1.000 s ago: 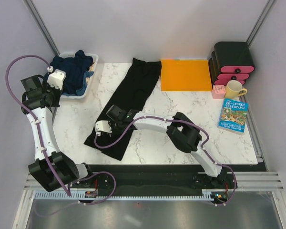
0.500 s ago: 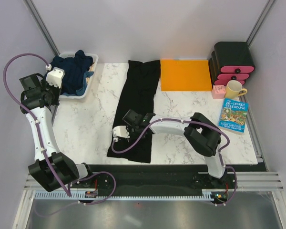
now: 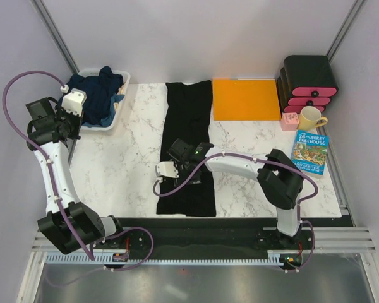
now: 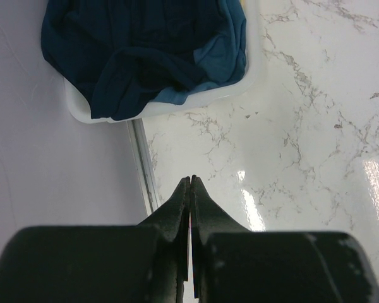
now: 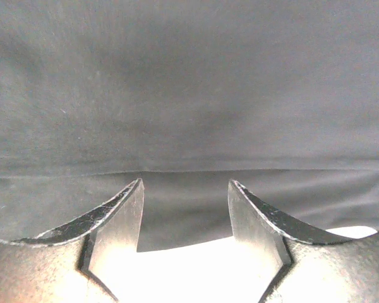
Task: Fold and stack the t-shirts
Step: Fold the tshirt
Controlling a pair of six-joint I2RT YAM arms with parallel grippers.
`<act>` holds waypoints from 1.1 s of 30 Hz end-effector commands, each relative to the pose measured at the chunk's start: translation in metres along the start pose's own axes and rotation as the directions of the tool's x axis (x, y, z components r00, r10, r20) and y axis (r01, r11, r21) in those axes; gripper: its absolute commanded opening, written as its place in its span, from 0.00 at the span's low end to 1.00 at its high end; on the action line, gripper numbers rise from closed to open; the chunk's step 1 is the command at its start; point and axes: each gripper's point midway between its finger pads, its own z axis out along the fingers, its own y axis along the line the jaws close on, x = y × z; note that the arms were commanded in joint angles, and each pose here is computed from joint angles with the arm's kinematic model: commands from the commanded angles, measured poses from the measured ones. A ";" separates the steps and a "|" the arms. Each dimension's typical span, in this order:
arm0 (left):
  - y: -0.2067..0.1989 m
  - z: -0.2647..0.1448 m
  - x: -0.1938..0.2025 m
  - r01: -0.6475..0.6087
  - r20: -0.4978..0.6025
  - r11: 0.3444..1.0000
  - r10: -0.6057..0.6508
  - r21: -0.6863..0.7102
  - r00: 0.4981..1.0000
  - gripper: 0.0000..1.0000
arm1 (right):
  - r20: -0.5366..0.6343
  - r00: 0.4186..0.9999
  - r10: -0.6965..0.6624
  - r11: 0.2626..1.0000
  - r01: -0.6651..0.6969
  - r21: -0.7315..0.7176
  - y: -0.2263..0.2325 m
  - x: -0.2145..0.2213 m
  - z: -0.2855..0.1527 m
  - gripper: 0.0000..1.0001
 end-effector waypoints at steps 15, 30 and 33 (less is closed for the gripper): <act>0.000 -0.026 -0.023 -0.035 0.068 0.999 0.037 -0.023 0.997 0.02 | 0.174 0.984 -0.030 0.981 0.062 -0.185 0.108 -0.052 -0.029 0.64; -0.058 -0.007 0.003 -0.192 0.053 0.962 0.185 0.196 0.981 0.02 | 0.216 0.976 -0.036 0.965 0.090 -0.247 0.136 -0.077 -0.024 0.62; -0.062 -0.005 0.005 -0.196 0.049 0.958 0.190 0.210 0.981 0.02 | 0.206 0.978 -0.034 0.965 0.086 -0.248 0.140 -0.071 -0.019 0.60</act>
